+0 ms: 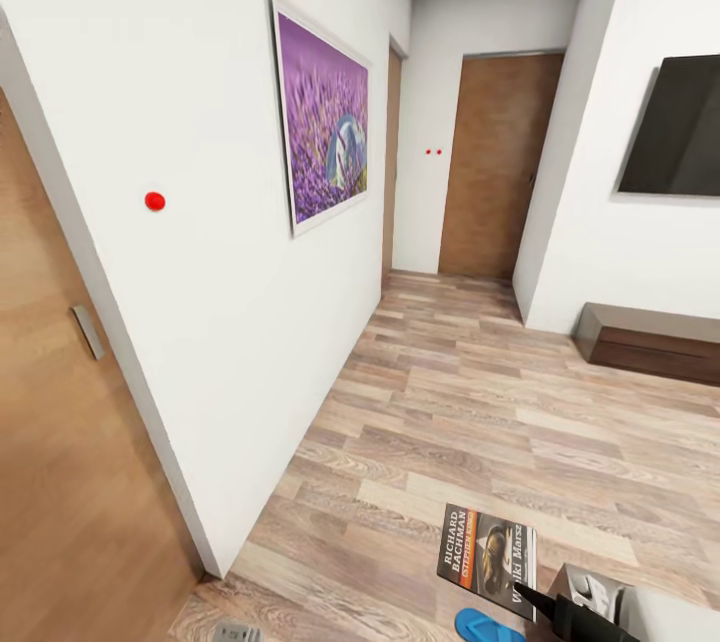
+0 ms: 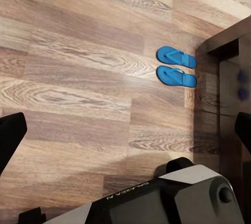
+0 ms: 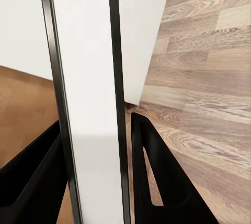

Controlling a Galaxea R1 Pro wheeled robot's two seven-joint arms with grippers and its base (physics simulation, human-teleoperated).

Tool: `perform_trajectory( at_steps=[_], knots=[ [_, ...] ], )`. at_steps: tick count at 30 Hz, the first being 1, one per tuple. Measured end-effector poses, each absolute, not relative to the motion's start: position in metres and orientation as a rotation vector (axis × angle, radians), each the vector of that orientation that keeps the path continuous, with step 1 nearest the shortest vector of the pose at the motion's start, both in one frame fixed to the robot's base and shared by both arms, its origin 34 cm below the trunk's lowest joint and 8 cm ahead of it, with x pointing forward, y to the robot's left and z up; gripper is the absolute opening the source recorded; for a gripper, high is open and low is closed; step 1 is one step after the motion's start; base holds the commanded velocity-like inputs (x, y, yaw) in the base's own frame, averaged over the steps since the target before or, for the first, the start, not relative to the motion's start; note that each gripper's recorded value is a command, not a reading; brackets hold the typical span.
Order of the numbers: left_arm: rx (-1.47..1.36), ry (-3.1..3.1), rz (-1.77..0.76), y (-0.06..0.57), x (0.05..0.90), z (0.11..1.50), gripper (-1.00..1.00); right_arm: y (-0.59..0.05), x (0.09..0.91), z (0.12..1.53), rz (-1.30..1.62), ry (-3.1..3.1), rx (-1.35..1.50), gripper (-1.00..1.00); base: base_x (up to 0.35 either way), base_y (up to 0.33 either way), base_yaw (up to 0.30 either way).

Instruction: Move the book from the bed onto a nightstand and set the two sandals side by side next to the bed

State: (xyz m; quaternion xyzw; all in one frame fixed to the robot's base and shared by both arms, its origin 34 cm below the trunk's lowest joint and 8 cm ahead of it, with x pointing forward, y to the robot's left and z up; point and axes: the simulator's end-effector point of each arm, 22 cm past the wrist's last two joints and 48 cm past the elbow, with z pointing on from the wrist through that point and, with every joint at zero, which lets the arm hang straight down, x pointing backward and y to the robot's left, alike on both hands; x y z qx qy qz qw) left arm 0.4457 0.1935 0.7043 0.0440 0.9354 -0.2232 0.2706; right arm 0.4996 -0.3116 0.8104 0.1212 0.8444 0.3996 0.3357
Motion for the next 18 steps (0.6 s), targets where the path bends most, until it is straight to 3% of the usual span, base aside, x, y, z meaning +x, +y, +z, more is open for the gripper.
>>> perform_trajectory(
  at_steps=[18],
  knots=[
    [0.12, 2.514, -0.6, 0.1935, 0.4476, 0.7064, 1.0, -0.3115, 0.5003, 0.8125, 1.042, 2.198, 0.312, -1.0, 0.0, 0.0, 0.0]
  ],
)
